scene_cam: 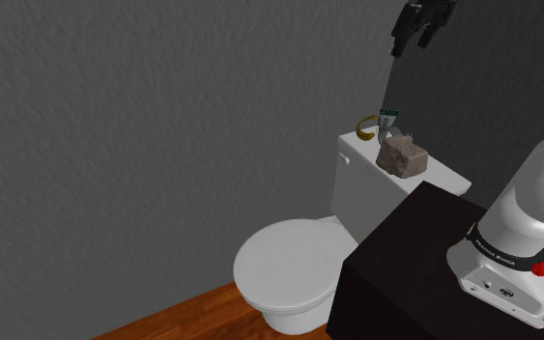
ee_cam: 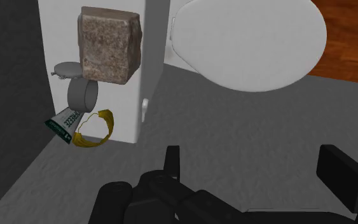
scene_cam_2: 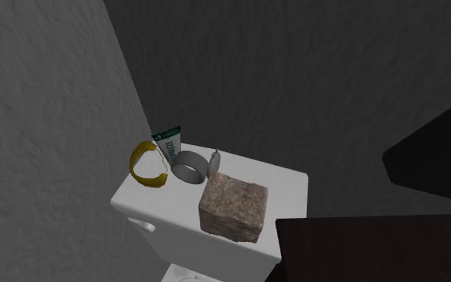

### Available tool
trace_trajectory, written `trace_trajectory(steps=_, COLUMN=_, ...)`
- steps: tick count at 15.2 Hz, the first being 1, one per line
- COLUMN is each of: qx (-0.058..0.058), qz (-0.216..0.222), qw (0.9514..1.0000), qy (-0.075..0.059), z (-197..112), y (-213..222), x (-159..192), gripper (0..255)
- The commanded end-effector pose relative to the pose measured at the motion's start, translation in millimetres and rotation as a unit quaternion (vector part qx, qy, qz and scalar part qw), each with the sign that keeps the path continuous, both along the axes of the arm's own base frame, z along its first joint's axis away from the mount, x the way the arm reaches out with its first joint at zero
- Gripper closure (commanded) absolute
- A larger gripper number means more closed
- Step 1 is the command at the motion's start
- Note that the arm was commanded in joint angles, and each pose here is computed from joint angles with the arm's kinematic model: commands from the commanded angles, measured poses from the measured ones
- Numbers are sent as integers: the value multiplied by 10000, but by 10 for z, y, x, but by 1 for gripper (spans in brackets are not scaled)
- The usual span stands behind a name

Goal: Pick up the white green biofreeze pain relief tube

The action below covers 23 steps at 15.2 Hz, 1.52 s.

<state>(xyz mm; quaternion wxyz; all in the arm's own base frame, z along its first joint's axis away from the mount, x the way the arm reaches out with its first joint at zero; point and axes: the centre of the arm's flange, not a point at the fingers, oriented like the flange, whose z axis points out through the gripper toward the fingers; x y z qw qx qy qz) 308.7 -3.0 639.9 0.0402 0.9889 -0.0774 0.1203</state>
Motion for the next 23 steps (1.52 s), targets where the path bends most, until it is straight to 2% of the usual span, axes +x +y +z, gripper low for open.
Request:
trace_trajectory(steps=1, qx=0, qz=0, qw=10000, qy=0, z=0, y=0, x=0, gripper=0)
trace_trajectory(steps=12, qx=-4, qz=434, qw=9987, qy=258, z=-797, y=-1127, x=550, gripper=0)
trace_trajectory(steps=23, qx=-8, qz=867, qw=9949, qy=515, z=-1623, y=-2206, x=1154, gripper=0)
